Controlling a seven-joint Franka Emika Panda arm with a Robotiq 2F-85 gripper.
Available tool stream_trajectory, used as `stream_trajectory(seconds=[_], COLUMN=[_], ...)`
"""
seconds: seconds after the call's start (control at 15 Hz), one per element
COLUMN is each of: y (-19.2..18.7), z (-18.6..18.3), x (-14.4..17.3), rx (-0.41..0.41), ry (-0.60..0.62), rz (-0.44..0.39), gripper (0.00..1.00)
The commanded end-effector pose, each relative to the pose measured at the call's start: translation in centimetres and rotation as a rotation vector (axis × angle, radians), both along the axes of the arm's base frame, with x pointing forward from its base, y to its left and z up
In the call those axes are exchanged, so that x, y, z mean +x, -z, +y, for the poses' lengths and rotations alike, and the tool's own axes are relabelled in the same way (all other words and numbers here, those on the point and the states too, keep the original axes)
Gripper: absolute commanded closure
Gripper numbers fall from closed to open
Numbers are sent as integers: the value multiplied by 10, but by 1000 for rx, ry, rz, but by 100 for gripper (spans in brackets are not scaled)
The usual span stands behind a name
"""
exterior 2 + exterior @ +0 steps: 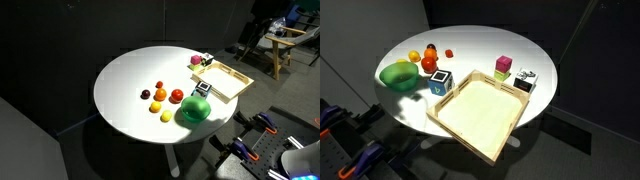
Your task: Put the number 4 block in the wooden crate
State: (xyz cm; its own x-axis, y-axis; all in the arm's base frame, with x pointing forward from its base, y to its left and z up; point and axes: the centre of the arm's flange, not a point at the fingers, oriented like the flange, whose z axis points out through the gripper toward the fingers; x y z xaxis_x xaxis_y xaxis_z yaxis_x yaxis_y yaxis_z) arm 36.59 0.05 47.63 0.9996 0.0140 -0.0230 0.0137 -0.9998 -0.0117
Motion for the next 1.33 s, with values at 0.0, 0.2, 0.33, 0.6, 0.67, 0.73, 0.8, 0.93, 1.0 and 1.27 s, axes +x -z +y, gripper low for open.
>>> stream_trajectory(seconds=[0.0,0.2,0.33,0.6,0.67,0.73,0.8,0.93,1.0,1.27], y=[0,0,0,0,0,0,-1,-4,-6,-11], z=[0,0,0,0,0,1,1,0,0,-1], x=[0,0,0,0,0,1,3,10,14,34], rx=[0,0,0,0,0,-1,-4,-7,-11,-10], ry=[0,0,0,0,0,1,4,10,11,9], rz=[0,0,0,0,0,-2,-7,-27,-44,-116], gripper=[0,0,0,0,0,0,0,0,0,0])
